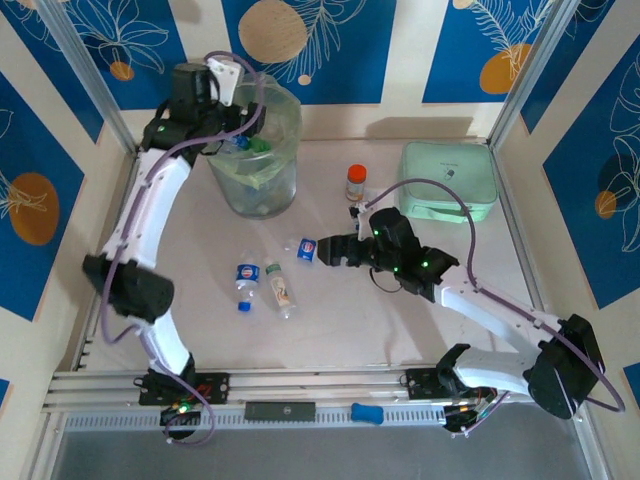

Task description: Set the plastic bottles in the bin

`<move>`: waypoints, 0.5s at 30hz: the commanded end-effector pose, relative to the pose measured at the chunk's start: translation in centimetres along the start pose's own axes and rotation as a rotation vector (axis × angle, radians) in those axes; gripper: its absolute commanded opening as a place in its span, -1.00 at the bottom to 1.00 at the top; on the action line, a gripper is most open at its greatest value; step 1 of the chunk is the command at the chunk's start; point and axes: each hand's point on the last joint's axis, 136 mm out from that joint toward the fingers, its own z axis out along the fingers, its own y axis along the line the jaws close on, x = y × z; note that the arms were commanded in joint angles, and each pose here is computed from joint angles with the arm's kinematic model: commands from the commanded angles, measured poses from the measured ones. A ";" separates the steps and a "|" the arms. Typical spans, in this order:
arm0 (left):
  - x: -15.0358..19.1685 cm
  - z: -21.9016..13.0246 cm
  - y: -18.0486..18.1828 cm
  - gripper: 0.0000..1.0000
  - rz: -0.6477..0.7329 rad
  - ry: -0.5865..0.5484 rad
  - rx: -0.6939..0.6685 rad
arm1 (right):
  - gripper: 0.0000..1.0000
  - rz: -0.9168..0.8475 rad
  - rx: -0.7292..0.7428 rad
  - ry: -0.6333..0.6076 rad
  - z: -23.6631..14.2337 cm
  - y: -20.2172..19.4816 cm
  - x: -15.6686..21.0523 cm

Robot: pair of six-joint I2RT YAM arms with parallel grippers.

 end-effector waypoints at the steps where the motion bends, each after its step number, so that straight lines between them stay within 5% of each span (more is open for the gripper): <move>1: -0.7 -2.7 -2.6 0.99 -0.180 -0.116 0.152 | 0.84 -0.023 -0.028 -0.037 0.0 1.0 -2.2; 7: 4.6 -5.2 -5.0 0.99 -0.370 -0.128 0.261 | 0.88 -0.006 0.002 -0.018 0.7 0.1 -3.0; 15: 15.5 -7.2 -7.2 0.99 -0.507 0.050 0.267 | 0.98 0.089 0.089 -0.012 2.2 -2.6 -3.0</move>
